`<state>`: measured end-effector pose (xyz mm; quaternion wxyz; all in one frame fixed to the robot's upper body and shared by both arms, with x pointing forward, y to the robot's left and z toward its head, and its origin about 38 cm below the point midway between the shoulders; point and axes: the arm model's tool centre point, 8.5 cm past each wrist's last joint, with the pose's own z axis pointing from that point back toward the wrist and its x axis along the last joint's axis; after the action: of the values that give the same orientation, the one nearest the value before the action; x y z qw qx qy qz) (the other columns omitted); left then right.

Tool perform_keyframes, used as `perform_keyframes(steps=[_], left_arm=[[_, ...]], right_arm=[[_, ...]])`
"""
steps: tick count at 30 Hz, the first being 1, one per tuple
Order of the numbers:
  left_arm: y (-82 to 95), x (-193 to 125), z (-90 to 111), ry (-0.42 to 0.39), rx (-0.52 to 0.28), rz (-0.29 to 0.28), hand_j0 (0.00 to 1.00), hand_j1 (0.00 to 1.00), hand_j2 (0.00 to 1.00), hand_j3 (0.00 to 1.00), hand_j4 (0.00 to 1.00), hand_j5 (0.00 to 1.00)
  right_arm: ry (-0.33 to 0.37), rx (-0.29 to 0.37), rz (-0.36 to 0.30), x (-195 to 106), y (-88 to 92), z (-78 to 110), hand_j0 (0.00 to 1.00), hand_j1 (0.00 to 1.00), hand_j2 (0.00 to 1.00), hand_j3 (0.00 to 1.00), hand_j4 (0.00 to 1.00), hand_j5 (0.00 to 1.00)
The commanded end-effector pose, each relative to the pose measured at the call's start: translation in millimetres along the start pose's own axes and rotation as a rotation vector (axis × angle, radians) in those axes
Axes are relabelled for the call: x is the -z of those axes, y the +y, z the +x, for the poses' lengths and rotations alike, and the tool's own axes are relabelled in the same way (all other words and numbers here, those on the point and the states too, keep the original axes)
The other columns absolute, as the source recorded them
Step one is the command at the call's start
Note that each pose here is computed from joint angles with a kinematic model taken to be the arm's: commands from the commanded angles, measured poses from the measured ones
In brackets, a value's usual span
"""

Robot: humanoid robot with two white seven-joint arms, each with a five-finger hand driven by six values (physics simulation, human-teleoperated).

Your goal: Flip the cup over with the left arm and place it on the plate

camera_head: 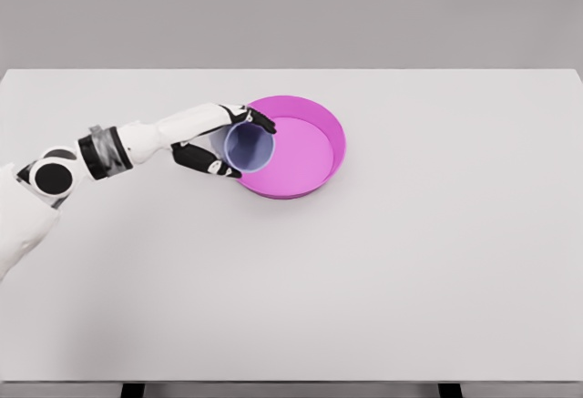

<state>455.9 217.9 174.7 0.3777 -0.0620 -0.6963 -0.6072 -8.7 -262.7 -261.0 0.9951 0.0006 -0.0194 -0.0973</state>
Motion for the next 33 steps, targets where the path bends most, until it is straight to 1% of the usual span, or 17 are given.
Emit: perform_keyframes(steps=[1, 3, 6, 8, 9, 11, 12, 15, 16, 18, 23, 27, 29, 33], left_arm=[[-9.4, 5, 0, -0.006, -0.015, -0.026, 0.75, 0.75, 0.75, 0.75, 0.75, 0.75], [-14.3, 18, 4, -0.029, -0.024, -0.034, 0.75, 0.75, 0.75, 0.75, 0.75, 0.75], [-15.3, 23, 6, -0.037, -0.018, -0.051, 0.75, 0.75, 0.75, 0.75, 0.75, 0.75], [-16.2, 23, 3, -0.025, -0.019, -0.059, 0.75, 0.75, 0.75, 0.75, 0.75, 0.75], [-20.2, 29, 3, -0.03, -0.027, -0.067, 0.75, 0.75, 0.75, 0.75, 0.75, 0.75], [-20.1, 31, -1, -0.017, -0.025, -0.08, 0.75, 0.75, 0.75, 0.75, 0.75, 0.75], [-17.3, 37, 0, -0.023, -0.024, -0.075, 0.75, 0.75, 0.75, 0.75, 0.75, 0.75], [-15.8, 40, 1, -0.028, -0.025, -0.071, 0.75, 0.75, 0.75, 0.75, 0.75, 0.75], [-10.4, 41, 3, -0.031, -0.014, -0.069, 0.75, 0.75, 0.75, 0.75, 0.75, 0.75], [-7.6, 42, 3, -0.034, -0.015, -0.064, 0.75, 0.75, 0.75, 0.75, 0.75, 0.75], [-10.2, 56, 5, -0.047, -0.028, -0.063, 0.75, 0.75, 0.75, 0.75, 0.75, 0.75], [-9.8, 58, 6, -0.052, -0.031, -0.06, 0.75, 0.75, 0.75, 0.75, 0.75, 0.75], [-14.9, 65, 1, -0.046, -0.061, -0.049, 0.75, 0.75, 0.75, 0.75, 0.75, 0.75], [-12.2, 65, 2, -0.065, -0.117, -0.011, 0.75, 0.75, 0.75, 0.75, 0.75, 0.75]], right_arm=[[0.0, 0.0, 0.001, 0, 0.1, 0.0, 1.0, 1.0, 1.0, 1.0, 1.0, 1.0], [0.0, 0.0, 0.001, 0, 0.1, 0.0, 1.0, 1.0, 1.0, 1.0, 1.0, 1.0], [0.0, 0.0, 0.001, 0, 0.1, 0.0, 1.0, 1.0, 1.0, 1.0, 1.0, 1.0], [0.0, 0.0, 0.0, 0, 0.0, 0.0, 1.0, 1.0, 1.0, 1.0, 1.0, 1.0], [0.0, 0.0, 0.0, 0, 0.0, 0.0, 1.0, 1.0, 1.0, 1.0, 1.0, 1.0], [0.0, 0.0, 0.0, 0, 0.0, 0.0, 1.0, 1.0, 1.0, 1.0, 1.0, 1.0], [0.0, 0.0, 0.0, 0, 0.0, 0.0, 1.0, 1.0, 1.0, 1.0, 1.0, 1.0], [0.0, 0.0, 0.0, 0, 0.0, 0.0, 1.0, 1.0, 1.0, 1.0, 1.0, 1.0], [0.0, 0.0, 0.0, 0, 0.0, 0.0, 1.0, 1.0, 1.0, 1.0, 1.0, 1.0], [0.0, 0.0, 0.0, 0, 0.0, 0.0, 1.0, 1.0, 1.0, 1.0, 1.0, 1.0], [0.0, 0.0, 0.0, 0, 0.0, 0.0, 1.0, 1.0, 1.0, 1.0, 1.0, 1.0], [0.0, 0.0, 0.0, 0, 0.0, 0.0, 1.0, 1.0, 1.0, 1.0, 1.0, 1.0], [0.0, 0.0, 0.0, 0, 0.0, 0.0, 1.0, 1.0, 1.0, 1.0, 1.0, 1.0], [0.0, 0.0, 0.0, 0, 0.0, 0.0, 1.0, 1.0, 1.0, 1.0, 1.0, 1.0]])
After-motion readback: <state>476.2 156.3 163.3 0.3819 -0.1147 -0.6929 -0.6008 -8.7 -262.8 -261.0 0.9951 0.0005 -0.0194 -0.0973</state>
